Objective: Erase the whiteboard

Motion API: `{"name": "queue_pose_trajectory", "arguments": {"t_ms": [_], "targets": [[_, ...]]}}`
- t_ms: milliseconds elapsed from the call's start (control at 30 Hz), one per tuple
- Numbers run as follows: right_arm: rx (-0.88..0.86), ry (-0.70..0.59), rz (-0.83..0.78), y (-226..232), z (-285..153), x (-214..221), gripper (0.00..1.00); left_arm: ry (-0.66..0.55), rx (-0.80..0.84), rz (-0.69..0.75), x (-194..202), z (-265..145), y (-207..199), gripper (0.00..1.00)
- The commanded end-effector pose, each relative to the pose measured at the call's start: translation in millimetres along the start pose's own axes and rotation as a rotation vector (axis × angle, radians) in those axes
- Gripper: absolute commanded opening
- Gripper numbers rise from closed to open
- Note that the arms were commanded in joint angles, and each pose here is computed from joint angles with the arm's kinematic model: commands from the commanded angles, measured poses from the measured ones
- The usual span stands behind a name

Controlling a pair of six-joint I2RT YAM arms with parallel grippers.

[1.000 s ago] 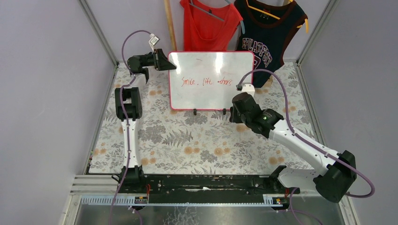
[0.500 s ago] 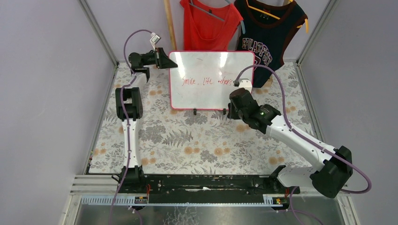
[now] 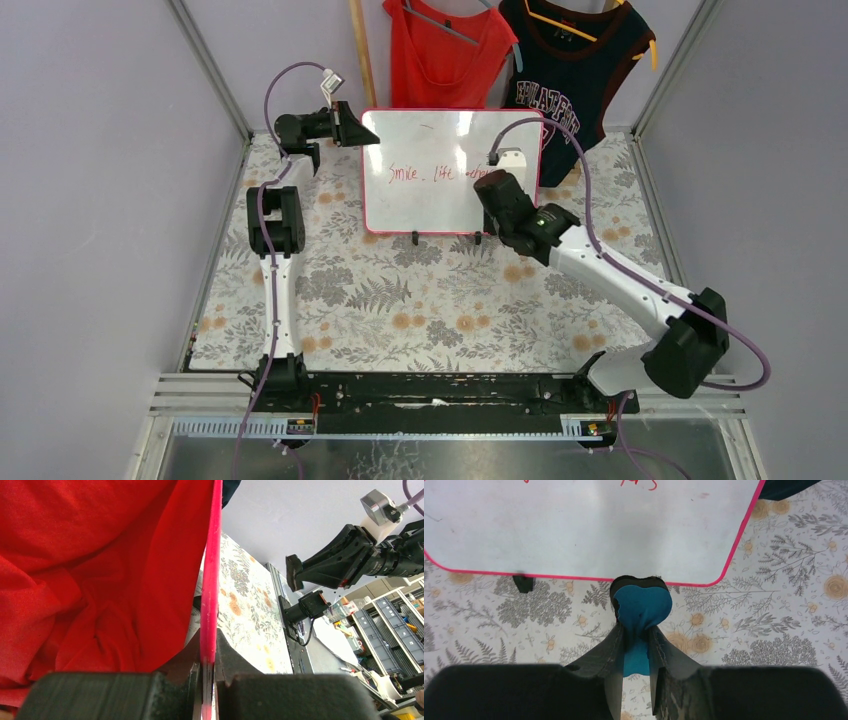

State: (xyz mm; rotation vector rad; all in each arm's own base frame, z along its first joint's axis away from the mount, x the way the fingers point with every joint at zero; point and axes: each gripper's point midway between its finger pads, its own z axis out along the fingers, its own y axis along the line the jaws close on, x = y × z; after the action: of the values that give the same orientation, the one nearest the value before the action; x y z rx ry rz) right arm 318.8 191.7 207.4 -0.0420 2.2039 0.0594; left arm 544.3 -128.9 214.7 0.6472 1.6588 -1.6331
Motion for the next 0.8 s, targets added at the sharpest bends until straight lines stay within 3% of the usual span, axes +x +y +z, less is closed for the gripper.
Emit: {"name": "queue_pose_trajectory", "arguments": {"t_ms": [0, 400, 600, 767], "targets": [[0.036, -0.087, -0.022, 3.4, 11.5, -32.9, 0.00, 0.042, 0.012, 0.070, -2.3, 0.8, -17.1, 0.01], [0.056, -0.214, 0.065, -21.0, 62.1, -78.7, 0.00, 0.044, 0.010, 0.072, 2.3, -1.9, -17.1, 0.00], [0.100, -0.203, 0.058, -48.4, 81.1, -82.8, 0.00, 0.035, 0.009, 0.059, 5.7, -2.3, -13.3, 0.00], [0.079, -0.161, 0.035, -40.1, 96.5, -76.0, 0.00, 0.039, 0.008, 0.064, 4.8, -3.3, -14.0, 0.00]]}}
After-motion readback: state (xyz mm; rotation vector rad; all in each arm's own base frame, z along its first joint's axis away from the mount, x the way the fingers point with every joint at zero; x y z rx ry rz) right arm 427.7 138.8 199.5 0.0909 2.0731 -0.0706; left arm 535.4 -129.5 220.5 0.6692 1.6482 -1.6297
